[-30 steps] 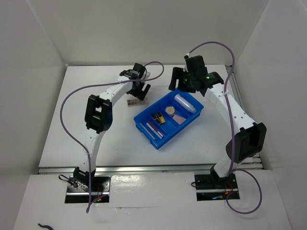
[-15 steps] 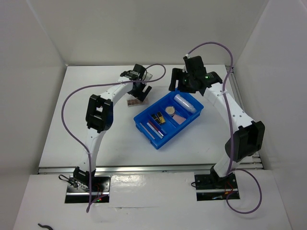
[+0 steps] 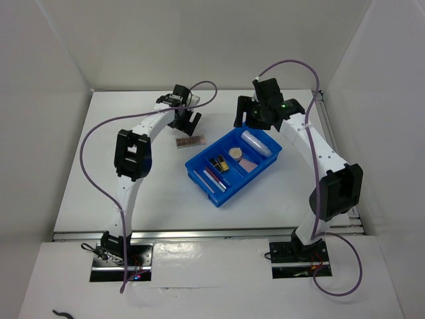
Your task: Organize the makeup
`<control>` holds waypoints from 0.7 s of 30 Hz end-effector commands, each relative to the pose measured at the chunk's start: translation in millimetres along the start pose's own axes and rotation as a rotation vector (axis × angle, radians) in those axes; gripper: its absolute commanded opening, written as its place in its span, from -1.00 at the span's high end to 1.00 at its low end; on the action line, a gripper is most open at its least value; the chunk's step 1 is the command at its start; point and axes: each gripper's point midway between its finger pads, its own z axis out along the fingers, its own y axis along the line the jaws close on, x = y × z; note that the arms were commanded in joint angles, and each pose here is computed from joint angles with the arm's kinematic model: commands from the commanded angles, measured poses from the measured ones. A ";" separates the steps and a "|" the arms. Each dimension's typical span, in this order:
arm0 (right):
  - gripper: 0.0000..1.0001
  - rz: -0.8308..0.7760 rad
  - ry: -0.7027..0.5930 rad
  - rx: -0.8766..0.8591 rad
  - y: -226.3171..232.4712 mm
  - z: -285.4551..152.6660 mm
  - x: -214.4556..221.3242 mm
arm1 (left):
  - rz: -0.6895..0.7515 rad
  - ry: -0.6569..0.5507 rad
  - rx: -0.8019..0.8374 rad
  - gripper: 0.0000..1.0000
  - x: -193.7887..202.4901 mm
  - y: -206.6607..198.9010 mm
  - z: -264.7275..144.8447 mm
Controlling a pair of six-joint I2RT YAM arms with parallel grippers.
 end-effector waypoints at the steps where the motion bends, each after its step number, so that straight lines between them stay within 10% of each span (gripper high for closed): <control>1: -0.62 -0.011 -0.044 -0.005 2.0 -6.9 -16.3 | 0.009 -0.075 0.046 -1.00 -16.8 -4.8 -37.5; 21: -0.62 -0.022 -0.042 -0.044 11.1 -4.5 -22.6 | 0.204 0.087 0.060 -1.00 37.6 -17.0 -20.0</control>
